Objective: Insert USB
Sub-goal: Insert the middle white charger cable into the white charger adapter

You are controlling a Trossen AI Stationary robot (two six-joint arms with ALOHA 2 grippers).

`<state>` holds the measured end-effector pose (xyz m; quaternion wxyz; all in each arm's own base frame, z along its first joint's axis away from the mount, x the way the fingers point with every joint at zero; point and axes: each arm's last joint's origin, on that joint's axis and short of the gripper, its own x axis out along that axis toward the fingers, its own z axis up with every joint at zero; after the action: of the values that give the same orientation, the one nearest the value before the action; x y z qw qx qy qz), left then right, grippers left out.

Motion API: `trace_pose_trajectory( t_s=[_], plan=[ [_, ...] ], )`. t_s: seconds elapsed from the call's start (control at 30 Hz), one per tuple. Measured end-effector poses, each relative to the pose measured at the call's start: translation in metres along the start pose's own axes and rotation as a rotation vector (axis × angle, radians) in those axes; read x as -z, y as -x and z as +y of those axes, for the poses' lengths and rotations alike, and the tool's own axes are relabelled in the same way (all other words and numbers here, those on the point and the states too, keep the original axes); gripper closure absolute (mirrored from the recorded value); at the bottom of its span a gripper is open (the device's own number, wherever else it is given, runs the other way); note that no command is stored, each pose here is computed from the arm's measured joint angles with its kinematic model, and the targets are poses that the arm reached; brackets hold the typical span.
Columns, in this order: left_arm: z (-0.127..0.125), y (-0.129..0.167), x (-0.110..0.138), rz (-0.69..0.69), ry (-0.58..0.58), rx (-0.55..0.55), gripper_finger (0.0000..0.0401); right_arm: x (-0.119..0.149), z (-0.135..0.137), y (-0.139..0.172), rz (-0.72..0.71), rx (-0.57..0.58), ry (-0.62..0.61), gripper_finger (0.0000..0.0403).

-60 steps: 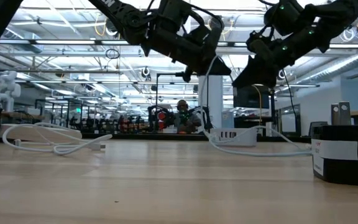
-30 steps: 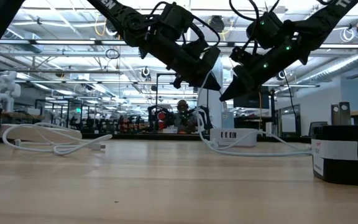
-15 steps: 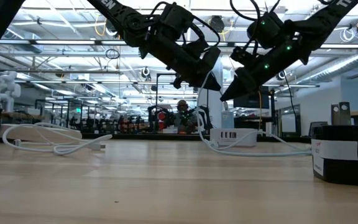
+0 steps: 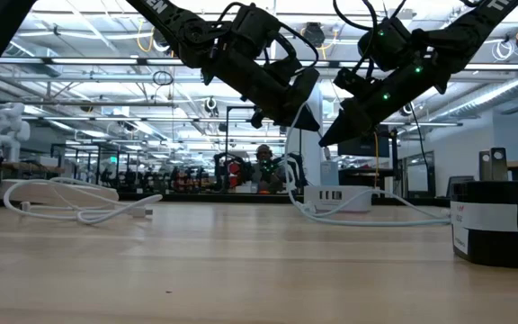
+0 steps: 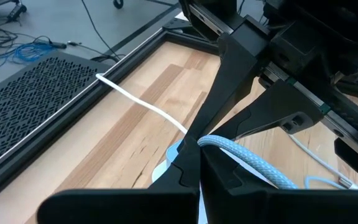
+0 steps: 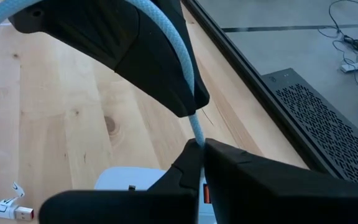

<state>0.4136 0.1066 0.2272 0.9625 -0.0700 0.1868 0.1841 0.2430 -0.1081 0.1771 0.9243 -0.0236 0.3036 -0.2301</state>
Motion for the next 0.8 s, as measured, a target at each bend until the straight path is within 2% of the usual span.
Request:
trace_pose_trajectory(
  t_s=[0.8],
  plan=[
    [-0.0009,0.0001,0.0004,0.004,0.0,0.001,0.04,0.0003,0.0003,-0.0002,0.002,-0.001,-0.021,0.0403]
  ],
)
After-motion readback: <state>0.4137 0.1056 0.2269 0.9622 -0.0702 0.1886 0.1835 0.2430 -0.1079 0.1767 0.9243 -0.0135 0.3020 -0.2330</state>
